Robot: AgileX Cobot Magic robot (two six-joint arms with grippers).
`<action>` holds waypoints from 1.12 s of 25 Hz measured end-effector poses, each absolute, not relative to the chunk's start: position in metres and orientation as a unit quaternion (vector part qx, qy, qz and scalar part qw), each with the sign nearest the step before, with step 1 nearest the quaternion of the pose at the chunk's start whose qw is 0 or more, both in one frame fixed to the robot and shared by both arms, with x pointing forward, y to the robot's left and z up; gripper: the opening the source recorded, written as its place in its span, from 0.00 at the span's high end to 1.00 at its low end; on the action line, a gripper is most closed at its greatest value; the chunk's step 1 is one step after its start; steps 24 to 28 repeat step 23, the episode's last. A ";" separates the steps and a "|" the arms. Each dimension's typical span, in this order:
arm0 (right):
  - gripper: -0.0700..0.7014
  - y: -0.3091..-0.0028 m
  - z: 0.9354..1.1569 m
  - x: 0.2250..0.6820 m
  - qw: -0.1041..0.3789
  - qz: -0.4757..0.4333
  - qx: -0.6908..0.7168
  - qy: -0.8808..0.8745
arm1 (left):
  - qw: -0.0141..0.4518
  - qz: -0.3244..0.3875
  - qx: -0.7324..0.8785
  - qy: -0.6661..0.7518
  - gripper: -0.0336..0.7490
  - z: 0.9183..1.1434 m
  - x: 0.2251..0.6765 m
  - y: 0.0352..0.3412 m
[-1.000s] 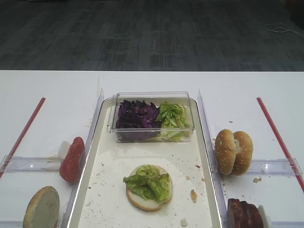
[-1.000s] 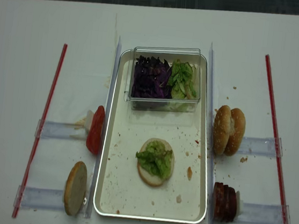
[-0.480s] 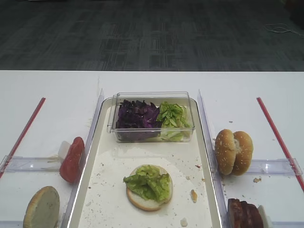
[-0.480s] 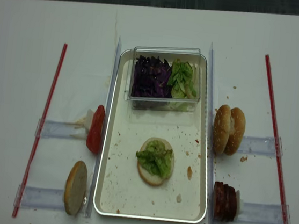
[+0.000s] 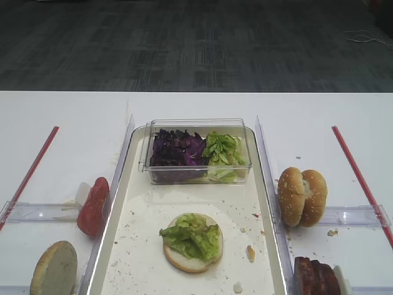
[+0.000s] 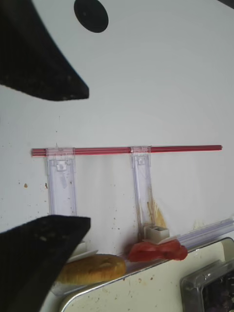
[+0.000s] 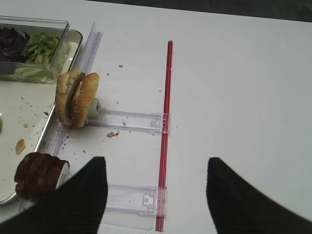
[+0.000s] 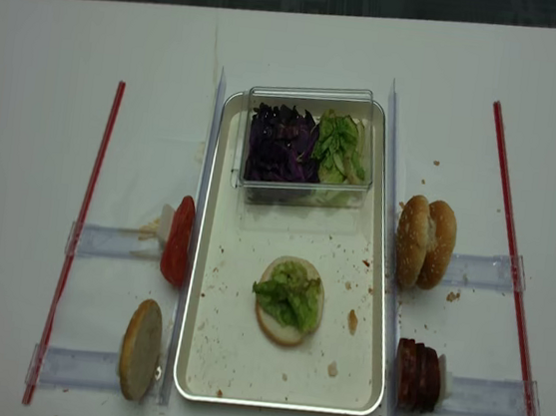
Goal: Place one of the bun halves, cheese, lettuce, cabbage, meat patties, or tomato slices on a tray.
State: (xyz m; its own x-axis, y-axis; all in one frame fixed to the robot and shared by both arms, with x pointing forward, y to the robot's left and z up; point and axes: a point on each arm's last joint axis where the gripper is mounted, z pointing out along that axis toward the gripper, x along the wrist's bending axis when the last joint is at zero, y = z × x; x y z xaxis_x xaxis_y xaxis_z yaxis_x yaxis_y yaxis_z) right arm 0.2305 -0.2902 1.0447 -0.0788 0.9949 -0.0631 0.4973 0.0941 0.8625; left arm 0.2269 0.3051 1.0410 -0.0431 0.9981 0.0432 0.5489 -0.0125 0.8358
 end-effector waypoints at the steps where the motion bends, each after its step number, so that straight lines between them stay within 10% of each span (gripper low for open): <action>1: 0.28 -0.290 1.045 0.230 0.358 0.347 0.576 0.647 | 0.315 0.356 0.616 0.628 0.33 1.041 0.227 0.305; 28: 0.28 -0.290 1.045 0.230 0.358 0.347 0.576 0.647 | 0.315 0.356 0.616 0.628 0.33 1.041 0.227 0.305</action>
